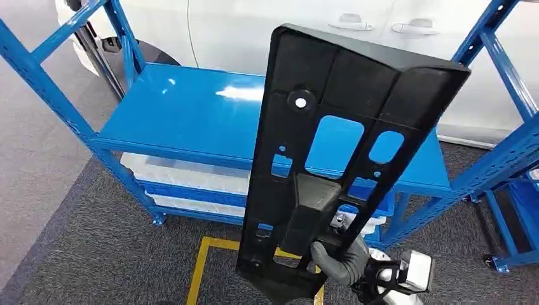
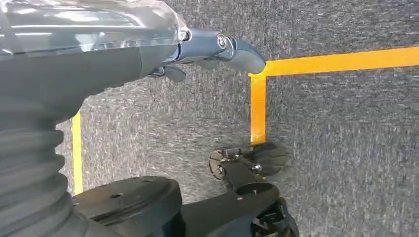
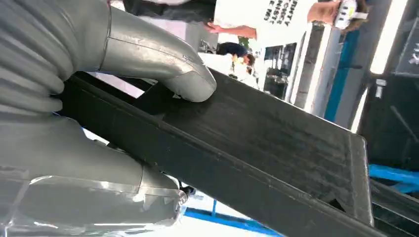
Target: Take the parts from the cabinet and place them on the table.
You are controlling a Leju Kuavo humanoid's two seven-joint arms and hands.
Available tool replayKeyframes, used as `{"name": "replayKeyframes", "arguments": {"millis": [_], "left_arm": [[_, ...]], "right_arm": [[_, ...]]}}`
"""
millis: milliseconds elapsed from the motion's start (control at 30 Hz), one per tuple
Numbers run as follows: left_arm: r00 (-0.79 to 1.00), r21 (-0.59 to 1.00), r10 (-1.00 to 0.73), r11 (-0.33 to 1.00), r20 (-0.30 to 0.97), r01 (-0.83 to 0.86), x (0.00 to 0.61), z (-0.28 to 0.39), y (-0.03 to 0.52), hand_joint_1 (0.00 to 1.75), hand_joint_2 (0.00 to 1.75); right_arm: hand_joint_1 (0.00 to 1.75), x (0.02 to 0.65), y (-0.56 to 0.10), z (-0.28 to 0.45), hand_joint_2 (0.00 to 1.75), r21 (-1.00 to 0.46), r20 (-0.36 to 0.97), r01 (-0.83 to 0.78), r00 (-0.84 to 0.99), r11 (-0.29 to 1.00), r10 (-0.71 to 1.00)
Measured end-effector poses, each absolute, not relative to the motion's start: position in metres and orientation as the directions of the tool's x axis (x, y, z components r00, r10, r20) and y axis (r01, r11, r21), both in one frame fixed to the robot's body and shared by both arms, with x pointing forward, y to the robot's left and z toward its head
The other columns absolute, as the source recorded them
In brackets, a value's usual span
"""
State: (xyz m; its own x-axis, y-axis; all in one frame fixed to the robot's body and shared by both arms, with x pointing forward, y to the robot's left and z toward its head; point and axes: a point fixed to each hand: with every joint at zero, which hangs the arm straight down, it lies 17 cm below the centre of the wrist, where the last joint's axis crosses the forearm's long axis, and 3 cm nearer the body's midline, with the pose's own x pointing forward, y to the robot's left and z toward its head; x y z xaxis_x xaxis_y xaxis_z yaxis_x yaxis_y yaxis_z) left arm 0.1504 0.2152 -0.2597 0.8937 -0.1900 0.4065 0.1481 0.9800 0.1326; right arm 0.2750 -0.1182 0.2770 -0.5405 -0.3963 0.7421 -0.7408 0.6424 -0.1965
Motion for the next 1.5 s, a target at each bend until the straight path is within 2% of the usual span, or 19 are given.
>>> {"name": "replayKeyframes", "arguments": {"millis": [700,1500], "left_arm": [[0.893,0.13,-0.194,0.98,0.406,0.154,0.154,-0.259,0.212,0.0,1.75],[0.887,0.11,-0.189,0.982,0.422,0.157,0.154,-0.257,0.206,0.0,1.75]], "right_arm": [[1.75,0.302,-0.128,0.297,1.75,-0.269,0.723,-0.687,-0.607,0.674,-0.33],[1.75,0.323,-0.164,0.3,1.75,-0.254,0.703,-0.576,-0.661,0.777,-0.261]]}}
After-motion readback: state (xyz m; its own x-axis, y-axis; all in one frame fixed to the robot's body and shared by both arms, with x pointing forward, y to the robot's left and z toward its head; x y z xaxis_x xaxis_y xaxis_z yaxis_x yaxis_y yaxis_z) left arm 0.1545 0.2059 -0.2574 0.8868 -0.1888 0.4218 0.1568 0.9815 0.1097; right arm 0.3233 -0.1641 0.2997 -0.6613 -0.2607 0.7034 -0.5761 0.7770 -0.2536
